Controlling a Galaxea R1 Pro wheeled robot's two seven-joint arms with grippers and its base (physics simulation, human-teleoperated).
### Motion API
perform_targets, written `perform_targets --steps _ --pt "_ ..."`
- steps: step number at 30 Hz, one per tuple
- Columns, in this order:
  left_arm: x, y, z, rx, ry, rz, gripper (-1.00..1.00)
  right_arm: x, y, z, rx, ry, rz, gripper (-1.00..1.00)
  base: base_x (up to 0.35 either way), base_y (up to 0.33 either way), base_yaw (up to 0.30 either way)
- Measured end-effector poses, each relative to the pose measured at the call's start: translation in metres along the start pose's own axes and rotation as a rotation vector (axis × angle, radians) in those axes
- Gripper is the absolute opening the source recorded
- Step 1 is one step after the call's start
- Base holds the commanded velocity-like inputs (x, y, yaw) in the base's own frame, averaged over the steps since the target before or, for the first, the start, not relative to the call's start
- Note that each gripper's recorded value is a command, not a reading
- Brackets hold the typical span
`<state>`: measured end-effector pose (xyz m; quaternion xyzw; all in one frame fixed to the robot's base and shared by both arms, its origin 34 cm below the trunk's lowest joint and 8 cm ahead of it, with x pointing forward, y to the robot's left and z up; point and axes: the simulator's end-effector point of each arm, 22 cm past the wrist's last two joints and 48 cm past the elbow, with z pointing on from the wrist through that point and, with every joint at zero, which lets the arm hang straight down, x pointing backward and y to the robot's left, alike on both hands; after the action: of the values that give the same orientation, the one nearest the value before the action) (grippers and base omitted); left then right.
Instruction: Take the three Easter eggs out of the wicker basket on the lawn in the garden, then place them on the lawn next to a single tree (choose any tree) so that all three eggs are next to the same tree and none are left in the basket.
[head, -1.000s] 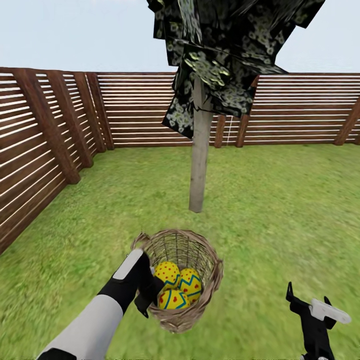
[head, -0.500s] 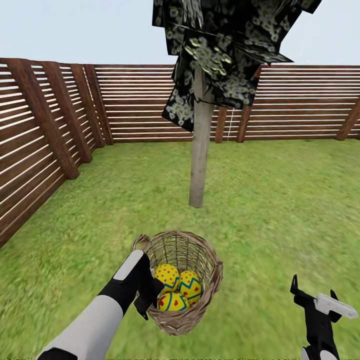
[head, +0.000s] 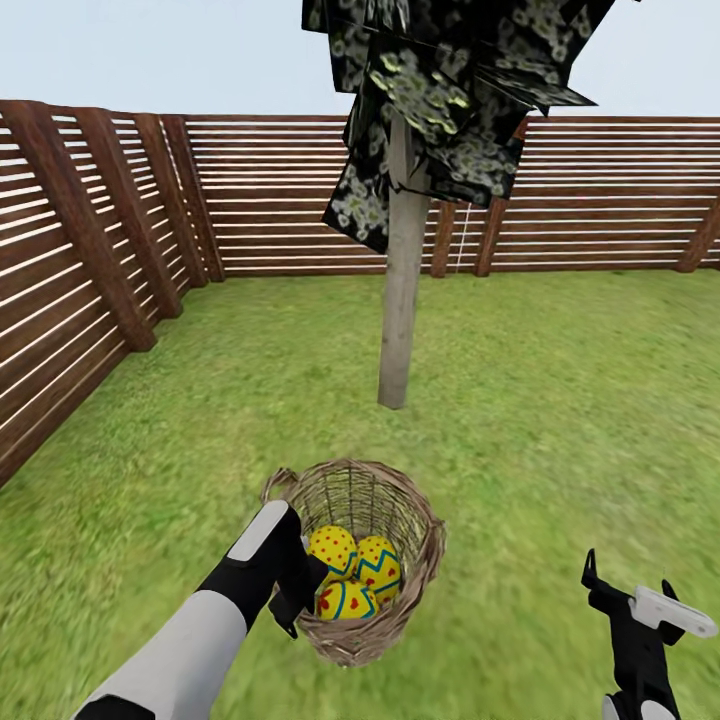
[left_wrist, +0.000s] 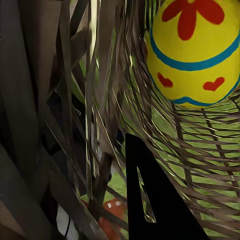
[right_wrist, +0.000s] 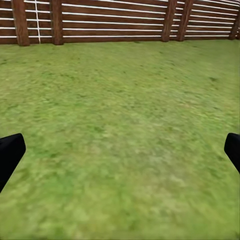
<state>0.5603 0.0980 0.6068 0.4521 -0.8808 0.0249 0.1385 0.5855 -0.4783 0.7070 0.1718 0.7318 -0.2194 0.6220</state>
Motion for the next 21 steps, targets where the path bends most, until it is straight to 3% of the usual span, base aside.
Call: perform_targets --steps 9,14,21 --pt "0.001 0.000 0.005 -0.010 -0.009 0.005 -1.00 0.004 0.001 -0.001 -0.001 0.007 -0.002 1.00 0.278 -0.001 0.000" --pt "0.002 -0.011 0.006 0.037 -0.013 0.013 -1.00 0.006 0.002 -0.002 -0.002 0.010 -0.003 1.00 0.298 -0.073 -0.055" --pt "0.002 -0.012 0.008 0.036 -0.020 0.029 -1.00 0.007 0.002 -0.001 -0.003 0.012 -0.004 1.00 0.298 -0.090 -0.026"
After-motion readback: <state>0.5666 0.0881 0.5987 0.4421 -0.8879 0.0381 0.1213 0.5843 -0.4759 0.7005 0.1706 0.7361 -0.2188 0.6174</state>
